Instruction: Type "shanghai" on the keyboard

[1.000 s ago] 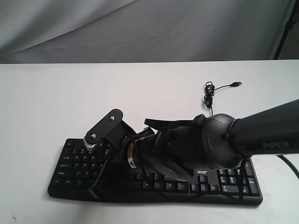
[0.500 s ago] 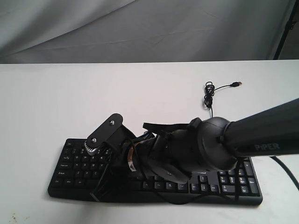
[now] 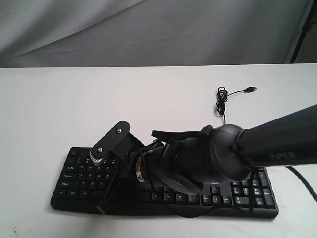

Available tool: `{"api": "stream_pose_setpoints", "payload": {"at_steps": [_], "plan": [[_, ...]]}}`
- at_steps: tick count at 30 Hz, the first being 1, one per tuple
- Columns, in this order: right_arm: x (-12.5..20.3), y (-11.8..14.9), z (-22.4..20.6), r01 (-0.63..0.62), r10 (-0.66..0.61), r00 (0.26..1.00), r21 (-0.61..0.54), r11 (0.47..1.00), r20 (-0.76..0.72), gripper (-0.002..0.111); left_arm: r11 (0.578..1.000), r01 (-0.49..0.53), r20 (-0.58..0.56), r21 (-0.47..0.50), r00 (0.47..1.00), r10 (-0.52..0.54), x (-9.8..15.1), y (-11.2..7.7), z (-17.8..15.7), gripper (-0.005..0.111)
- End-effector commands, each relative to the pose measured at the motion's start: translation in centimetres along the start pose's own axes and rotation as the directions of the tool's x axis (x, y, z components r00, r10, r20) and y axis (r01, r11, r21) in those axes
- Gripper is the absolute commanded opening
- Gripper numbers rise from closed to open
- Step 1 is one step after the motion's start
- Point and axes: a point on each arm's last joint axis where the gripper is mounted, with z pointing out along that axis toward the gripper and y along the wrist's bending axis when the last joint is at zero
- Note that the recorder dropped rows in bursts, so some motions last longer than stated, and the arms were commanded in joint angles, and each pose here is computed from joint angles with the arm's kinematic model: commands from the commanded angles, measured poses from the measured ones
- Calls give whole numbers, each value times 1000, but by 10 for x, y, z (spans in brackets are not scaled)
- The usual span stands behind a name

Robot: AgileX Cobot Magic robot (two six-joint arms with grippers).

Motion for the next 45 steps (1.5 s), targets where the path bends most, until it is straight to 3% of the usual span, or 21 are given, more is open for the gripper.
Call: {"api": "stream_pose_setpoints", "payload": {"at_steps": [1, 17, 26, 45], "plan": [[2, -2, 4, 6, -6, 1000, 3, 1000, -14, 0, 1000, 2, 2, 3, 1000, -2, 1, 0, 0, 0], [-3, -3, -1, 34, -34, 999, 6, 999, 10, 0, 1000, 2, 2, 3, 1000, -2, 1, 0, 0, 0], [-9, -7, -27, 41, -42, 998, 20, 999, 41, 0, 1000, 2, 2, 3, 1000, -2, 1, 0, 0, 0], [2, -9, -15, 20, -20, 1000, 14, 1000, 22, 0, 1000, 2, 2, 3, 1000, -2, 1, 0, 0, 0]]}}
